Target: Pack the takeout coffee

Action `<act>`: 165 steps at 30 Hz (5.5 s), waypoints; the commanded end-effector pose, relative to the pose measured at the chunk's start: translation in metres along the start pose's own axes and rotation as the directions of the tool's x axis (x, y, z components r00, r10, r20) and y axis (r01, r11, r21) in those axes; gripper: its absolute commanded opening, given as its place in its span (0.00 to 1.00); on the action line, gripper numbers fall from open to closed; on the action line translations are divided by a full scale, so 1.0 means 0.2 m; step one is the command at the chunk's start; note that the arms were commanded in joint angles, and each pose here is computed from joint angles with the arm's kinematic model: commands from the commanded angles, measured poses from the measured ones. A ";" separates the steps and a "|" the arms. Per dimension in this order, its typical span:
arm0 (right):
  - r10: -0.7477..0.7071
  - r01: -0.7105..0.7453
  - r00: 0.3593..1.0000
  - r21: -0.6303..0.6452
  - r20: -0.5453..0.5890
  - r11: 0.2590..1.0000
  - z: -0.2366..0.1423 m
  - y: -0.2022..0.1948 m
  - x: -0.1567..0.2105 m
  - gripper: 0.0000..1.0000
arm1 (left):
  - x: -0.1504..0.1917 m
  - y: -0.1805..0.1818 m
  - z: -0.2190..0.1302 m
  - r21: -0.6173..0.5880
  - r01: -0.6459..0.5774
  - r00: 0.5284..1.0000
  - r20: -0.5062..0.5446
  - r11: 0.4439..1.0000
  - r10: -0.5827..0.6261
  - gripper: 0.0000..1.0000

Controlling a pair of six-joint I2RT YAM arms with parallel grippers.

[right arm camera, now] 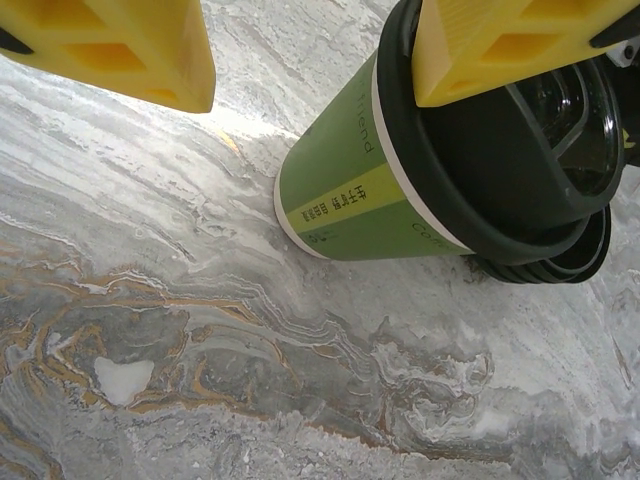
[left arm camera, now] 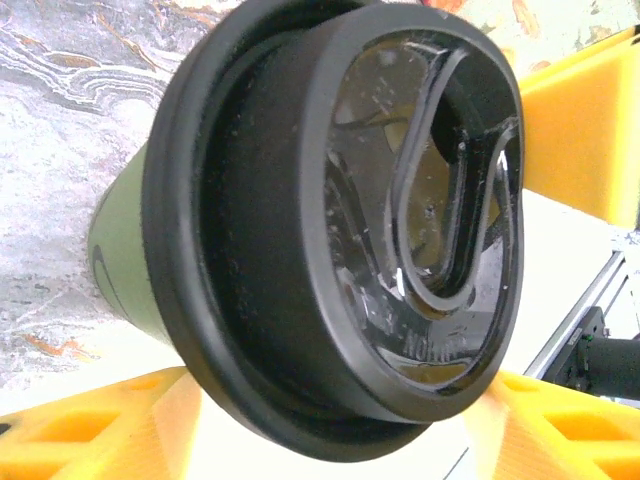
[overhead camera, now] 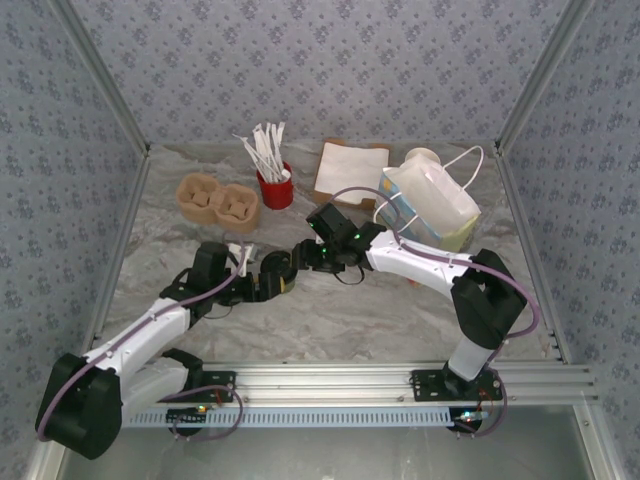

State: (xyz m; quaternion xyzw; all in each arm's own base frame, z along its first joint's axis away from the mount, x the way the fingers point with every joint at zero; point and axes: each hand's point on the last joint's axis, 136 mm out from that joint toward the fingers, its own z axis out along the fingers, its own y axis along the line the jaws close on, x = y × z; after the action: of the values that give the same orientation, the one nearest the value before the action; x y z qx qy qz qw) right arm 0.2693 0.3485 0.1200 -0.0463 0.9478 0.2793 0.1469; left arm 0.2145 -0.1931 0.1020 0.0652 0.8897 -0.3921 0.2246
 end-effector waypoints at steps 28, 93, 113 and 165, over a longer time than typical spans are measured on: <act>-0.169 0.184 0.975 -0.099 0.145 0.978 -0.59 0.36 -0.26 0.61 | -0.69 -0.04 -0.63 -0.336 0.026 0.921 0.373 0.941 0.108 0.85; 0.212 -0.208 0.891 -0.055 0.402 0.977 -1.58 -0.62 -0.17 0.60 | -1.35 0.90 -0.55 -0.558 0.267 0.950 0.290 0.786 -0.117 0.75; 0.215 -0.208 0.891 -0.060 0.399 0.976 -1.56 -0.63 -0.15 0.60 | -1.33 0.82 -0.57 -0.465 0.306 0.928 0.342 0.831 -0.150 0.57; 0.065 0.227 0.783 -0.381 0.619 0.896 -1.98 -0.05 -0.25 0.64 | -1.19 -0.78 -1.28 0.036 -0.156 0.771 0.629 0.987 0.099 0.00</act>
State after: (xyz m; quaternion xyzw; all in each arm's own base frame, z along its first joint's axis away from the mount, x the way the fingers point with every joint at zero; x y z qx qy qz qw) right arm 0.2354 0.1063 0.4137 0.0362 0.7948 0.4319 0.4248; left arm 0.3111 -0.0691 0.4445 -0.0410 0.7687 -0.3478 0.5352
